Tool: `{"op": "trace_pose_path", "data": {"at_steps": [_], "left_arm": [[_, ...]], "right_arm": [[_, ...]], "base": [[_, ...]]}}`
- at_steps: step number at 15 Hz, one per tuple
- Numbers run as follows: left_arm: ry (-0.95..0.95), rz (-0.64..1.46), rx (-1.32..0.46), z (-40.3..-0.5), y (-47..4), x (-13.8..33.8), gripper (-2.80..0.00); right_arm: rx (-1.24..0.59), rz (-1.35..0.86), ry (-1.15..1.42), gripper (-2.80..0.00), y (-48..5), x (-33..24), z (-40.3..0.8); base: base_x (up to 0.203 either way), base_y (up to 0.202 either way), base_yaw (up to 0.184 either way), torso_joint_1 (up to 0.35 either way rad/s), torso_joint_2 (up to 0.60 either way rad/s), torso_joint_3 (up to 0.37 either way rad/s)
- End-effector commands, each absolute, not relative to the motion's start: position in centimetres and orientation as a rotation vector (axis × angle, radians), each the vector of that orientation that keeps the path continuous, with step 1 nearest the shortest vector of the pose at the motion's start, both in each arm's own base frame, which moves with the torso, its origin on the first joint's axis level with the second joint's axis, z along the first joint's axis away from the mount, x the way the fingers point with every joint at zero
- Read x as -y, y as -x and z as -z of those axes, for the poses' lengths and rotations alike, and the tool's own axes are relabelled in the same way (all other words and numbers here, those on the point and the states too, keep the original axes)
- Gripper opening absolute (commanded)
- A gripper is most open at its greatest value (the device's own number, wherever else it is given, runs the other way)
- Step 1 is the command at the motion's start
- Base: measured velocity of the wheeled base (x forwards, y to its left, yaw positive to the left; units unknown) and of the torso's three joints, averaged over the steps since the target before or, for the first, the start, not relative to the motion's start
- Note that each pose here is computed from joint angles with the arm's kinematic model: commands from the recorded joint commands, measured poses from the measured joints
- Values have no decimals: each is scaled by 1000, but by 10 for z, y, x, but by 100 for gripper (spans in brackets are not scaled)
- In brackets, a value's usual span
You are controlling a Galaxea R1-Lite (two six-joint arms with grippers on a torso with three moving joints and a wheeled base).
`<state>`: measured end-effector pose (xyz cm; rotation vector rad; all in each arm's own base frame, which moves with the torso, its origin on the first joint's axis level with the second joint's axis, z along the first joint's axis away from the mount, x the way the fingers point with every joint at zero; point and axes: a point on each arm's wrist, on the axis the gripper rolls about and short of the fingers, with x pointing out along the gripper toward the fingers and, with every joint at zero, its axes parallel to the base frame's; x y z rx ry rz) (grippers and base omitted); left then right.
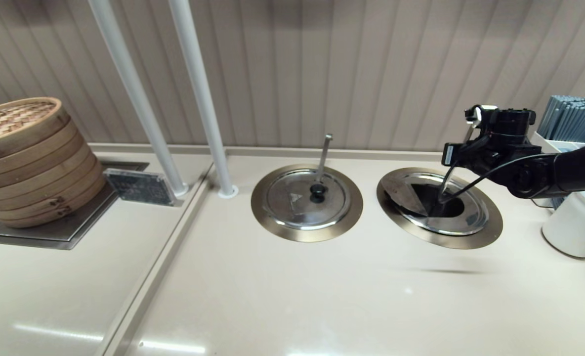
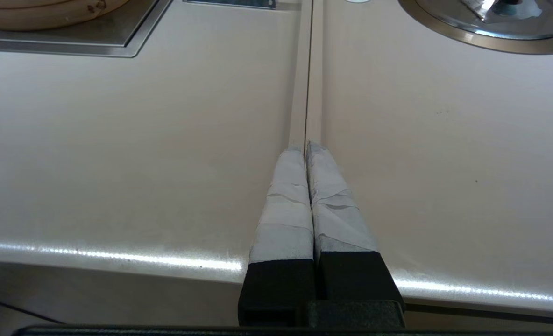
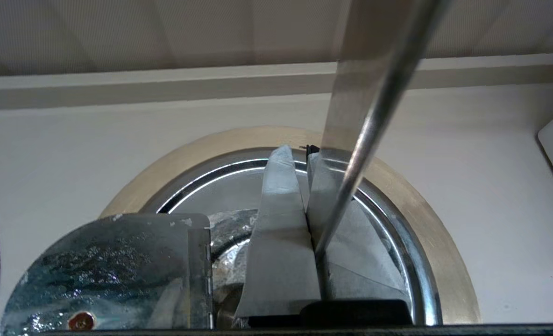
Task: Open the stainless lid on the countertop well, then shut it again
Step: Stir with a spoon
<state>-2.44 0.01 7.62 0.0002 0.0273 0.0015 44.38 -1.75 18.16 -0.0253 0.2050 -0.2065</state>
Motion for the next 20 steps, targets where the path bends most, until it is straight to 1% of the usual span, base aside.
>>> {"op": "trace_pose_path", "data": {"at_steps": [1,4,6,7,8,10,12,15,16,18,20], "left_arm": [[0,-3,-28,-76,24,0,-280],[0,-2,-28,-76,24,0,-280],[0,-2,-28,-76,24,0,-280],[0,-3,-28,-76,24,0,-280],[0,-2,-28,-76,24,0,-280],[0,-2,-28,-76,24,0,-280],[0,-2,-28,-76,24,0,-280],[0,-2,-28,-76,24,0,-280],[0,-3,-28,-76,24,0,-280],[0,-3,-28,-76,24,0,-280],[0,-2,-28,-76,24,0,-280]], "right_arm": [[-216,214,72,-280,-437,25,-184],[-295,230,123,-280,-440,37,-171],[-286,247,113,-280,-452,39,-163],[-252,257,57,-280,-457,38,-163],[-213,249,-5,-280,-459,31,-166],[-177,205,-51,-280,-452,12,-180],[-187,133,-70,-280,-440,1,-186],[-240,123,-47,-280,-427,6,-196],[-258,138,-3,-280,-428,14,-192],[-308,170,62,-280,-437,27,-171],[-315,206,75,-280,-452,31,-156]], "base": [[0,0,0,0,0,0],[0,0,0,0,0,0],[0,0,0,0,0,0],[0,0,0,0,0,0],[0,0,0,0,0,0],[0,0,0,0,0,0],[0,0,0,0,0,0],[0,0,0,0,0,0],[0,0,0,0,0,0],[0,0,0,0,0,0],[0,0,0,0,0,0]]}}
